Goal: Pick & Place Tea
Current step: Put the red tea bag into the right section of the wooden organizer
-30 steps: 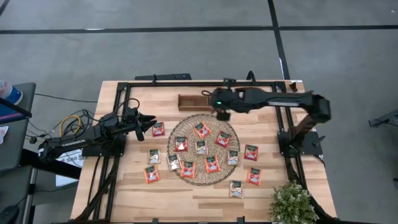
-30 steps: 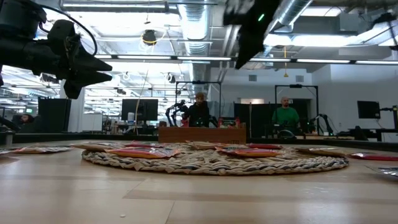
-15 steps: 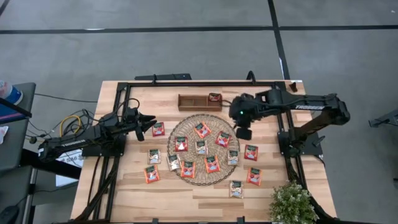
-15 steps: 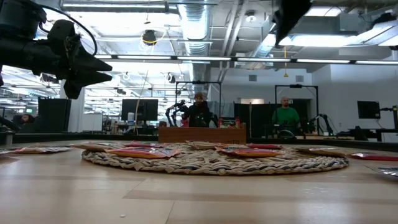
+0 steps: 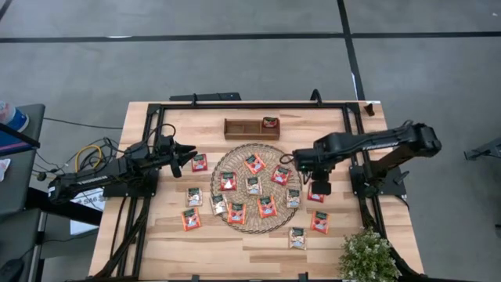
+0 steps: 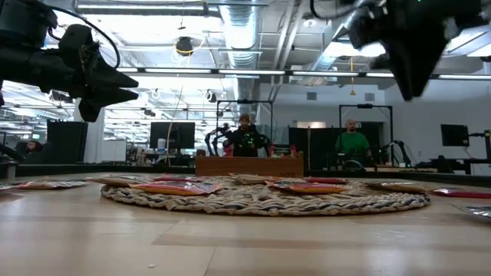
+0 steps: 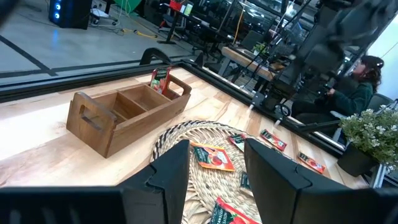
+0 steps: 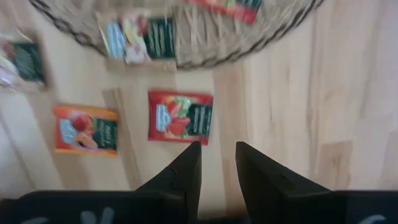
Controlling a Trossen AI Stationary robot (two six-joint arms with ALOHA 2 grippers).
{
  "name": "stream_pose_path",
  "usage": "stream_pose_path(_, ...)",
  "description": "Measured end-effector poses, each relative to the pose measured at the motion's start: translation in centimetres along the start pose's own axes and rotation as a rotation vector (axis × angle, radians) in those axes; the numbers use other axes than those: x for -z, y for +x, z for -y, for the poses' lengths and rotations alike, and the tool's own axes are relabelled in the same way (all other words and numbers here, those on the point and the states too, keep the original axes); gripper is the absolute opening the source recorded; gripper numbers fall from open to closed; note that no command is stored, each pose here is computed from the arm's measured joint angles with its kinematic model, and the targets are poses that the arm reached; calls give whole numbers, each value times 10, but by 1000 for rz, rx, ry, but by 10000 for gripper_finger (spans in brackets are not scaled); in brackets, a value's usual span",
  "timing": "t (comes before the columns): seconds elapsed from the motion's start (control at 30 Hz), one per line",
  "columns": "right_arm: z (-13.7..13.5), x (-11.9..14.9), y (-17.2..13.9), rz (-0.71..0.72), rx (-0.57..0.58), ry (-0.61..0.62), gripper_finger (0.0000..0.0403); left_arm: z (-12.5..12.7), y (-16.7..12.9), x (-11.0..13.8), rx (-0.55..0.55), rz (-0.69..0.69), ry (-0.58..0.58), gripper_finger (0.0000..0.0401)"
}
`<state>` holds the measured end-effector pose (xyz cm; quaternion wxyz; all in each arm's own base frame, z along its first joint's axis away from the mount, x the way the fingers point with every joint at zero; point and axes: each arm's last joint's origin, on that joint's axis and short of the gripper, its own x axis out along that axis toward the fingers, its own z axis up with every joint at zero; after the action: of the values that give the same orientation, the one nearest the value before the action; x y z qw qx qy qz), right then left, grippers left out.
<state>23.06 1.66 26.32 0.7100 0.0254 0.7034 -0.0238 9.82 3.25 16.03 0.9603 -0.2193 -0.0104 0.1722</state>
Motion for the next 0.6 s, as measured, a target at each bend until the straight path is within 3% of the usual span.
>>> stream_pose_path(0.33, 1, 9, 55, -19, -24, -16, 101, 0, 0, 0, 0, 0, -13, 146)
stream_pose_path(0.6, 6, 21, 88, -35, -23, -3, 177, 0, 0, 0, 0, 0, -47, 146)
